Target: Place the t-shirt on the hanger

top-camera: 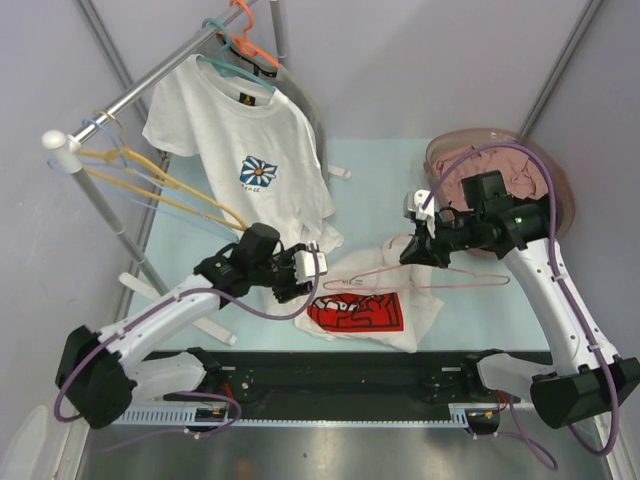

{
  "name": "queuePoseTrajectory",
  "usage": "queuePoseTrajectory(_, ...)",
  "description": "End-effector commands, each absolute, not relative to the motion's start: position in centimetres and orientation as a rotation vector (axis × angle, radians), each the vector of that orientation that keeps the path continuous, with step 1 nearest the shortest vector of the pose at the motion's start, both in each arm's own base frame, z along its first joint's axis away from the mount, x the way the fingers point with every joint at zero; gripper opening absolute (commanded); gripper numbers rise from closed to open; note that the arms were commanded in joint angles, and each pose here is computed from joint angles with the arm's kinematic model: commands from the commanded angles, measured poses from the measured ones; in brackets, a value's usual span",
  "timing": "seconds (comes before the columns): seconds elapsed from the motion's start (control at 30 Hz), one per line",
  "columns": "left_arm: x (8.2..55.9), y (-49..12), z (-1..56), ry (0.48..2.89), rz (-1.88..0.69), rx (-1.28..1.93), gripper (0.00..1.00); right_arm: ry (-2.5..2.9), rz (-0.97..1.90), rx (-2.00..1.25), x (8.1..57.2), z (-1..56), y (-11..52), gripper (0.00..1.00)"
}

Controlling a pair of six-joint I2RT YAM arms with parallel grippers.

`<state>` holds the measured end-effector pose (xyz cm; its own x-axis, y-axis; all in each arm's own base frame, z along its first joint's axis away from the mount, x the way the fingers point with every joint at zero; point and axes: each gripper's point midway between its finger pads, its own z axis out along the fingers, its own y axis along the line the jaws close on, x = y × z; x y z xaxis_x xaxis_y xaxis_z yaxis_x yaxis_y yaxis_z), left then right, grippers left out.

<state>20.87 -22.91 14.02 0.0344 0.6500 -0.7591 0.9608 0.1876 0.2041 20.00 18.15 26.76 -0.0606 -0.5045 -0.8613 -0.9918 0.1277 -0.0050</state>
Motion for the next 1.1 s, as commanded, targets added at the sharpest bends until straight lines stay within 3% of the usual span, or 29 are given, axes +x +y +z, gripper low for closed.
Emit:
queuePoseTrajectory(0.0,23.4,-23.7,13.8,1.68,-0.44,1.551,0.62,1.707,0.807,-1.449,21.0,26.4,17.6,0.0)
queuePoseTrajectory(0.33,25.7,-24.7,10.1,1.735,-0.405,1.657,0.55,1.817,0.837,-1.376,23.4,24.6,17.6,0.0)
queuePoseTrajectory(0.53,23.9,-24.7,10.5,1.62,-0.448,1.74,0.21,1.893,0.872,-1.395,23.6,22.7,18.1,0.0)
queuePoseTrajectory(0.73,20.8,-24.1,10.2,1.572,-0.515,1.817,0.01,1.926,0.883,-1.399,24.2,21.7,18.7,0.0)
queuePoseTrajectory(1.07,18.9,-22.6,8.6,1.508,-0.453,1.873,0.0,1.75,0.961,-1.449,19.2,26.0,19.6,0.0)
